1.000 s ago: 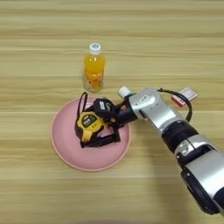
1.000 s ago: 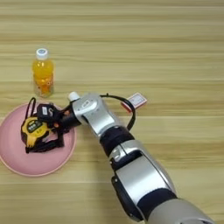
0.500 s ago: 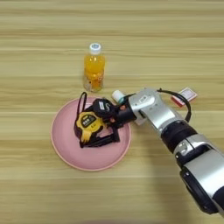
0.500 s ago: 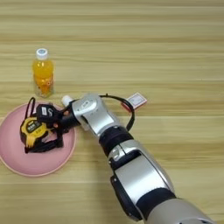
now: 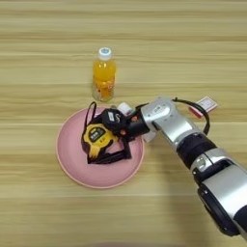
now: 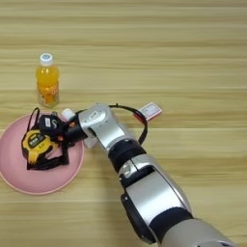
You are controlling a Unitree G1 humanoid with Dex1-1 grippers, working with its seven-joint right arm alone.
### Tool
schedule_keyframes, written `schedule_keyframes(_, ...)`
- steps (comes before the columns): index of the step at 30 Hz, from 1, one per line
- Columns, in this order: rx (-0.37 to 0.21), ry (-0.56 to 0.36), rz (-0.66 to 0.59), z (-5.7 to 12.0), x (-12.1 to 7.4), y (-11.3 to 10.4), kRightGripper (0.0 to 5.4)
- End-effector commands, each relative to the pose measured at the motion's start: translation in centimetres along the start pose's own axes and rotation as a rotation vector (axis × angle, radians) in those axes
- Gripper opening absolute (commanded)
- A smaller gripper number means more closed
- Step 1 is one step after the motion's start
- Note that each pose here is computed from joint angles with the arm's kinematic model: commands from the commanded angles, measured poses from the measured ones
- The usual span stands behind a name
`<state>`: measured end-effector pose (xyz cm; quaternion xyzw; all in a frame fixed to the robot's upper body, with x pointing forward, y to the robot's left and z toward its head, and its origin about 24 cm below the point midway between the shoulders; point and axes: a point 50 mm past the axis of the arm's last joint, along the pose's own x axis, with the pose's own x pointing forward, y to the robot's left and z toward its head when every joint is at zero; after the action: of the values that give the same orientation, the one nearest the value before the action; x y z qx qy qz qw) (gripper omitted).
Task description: Move the objects on the table
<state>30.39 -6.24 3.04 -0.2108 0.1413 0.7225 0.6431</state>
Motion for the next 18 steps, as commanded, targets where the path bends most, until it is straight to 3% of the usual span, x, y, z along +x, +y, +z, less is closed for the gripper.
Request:
schedule_keyframes(1, -0.127, -0.036, -0.097, 3.5, -1.7, -2.6, 5.38)
schedule_keyframes(18, -0.24, -0.161, -0.212, 6.9, -6.4, -3.0, 5.38)
